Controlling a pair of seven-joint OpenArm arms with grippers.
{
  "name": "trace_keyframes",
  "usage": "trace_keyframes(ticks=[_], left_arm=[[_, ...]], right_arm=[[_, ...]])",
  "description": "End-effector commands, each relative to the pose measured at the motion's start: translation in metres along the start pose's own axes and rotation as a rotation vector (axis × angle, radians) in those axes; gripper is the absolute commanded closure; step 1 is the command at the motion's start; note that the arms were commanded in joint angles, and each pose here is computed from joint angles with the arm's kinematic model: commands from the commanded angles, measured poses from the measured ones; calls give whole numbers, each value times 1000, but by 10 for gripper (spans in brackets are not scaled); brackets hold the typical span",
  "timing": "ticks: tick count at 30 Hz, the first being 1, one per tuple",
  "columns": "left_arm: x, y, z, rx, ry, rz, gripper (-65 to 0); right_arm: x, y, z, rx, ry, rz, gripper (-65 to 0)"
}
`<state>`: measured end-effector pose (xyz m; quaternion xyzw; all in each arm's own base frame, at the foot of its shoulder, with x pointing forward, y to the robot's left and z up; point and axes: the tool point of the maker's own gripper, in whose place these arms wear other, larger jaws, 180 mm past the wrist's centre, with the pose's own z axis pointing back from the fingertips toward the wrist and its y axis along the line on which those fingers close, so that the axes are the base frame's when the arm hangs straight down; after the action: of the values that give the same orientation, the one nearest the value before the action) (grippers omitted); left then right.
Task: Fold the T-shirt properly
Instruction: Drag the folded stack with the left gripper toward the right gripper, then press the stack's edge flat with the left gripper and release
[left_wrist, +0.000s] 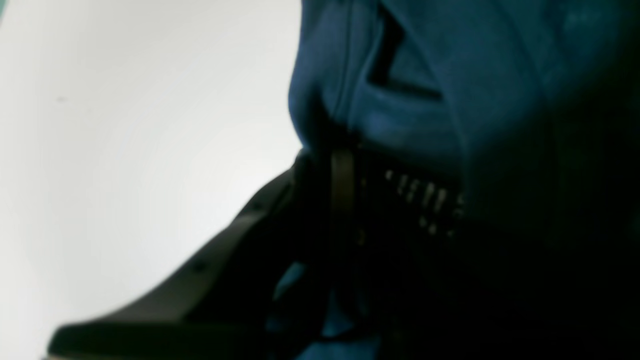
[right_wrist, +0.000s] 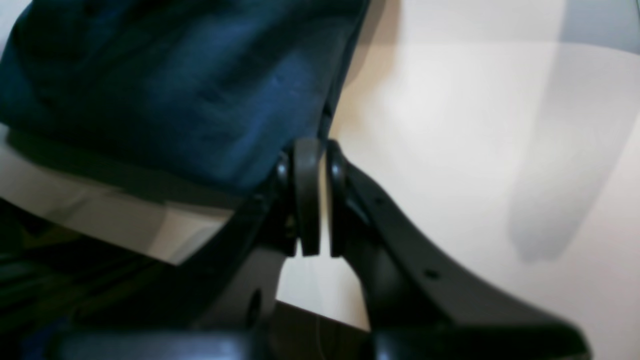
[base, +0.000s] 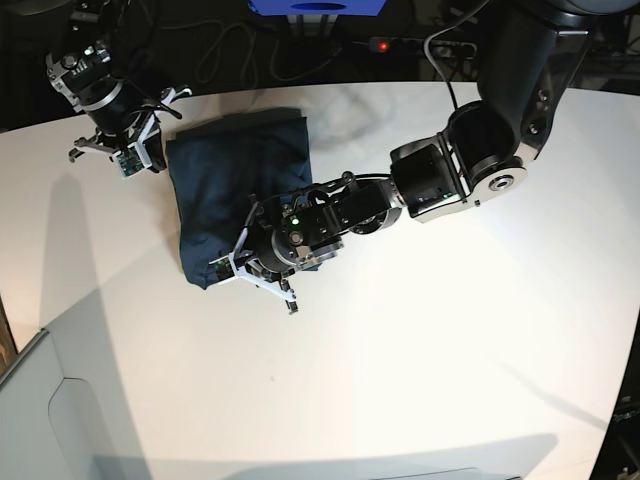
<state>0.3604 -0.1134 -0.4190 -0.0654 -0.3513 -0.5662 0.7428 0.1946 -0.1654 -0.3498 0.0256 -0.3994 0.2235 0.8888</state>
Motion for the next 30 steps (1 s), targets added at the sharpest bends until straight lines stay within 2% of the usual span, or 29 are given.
trace_keyframes(ticks=[1,11,14,18,19,30], left_arm=[[2,2,1,-13,15,-9,0],[1,3,1,-10,25,-6,-17],[1,4,1,-6,25,-4,-99],[1,4,2,-5,23,-3,-263],[0,5,2,-1,23,-4,-279],[6,17,5,19,12,-12,-255]], right_arm=[[10,1,2,7,-42,11,-1],[11,2,2,9,-44,7,-1],[11,2,2,9,-44,7,-1],[11,2,2,9,-45,8,-1],[11,2,2,9,-45,8,-1],[11,1,1,9,-45,7,-1]])
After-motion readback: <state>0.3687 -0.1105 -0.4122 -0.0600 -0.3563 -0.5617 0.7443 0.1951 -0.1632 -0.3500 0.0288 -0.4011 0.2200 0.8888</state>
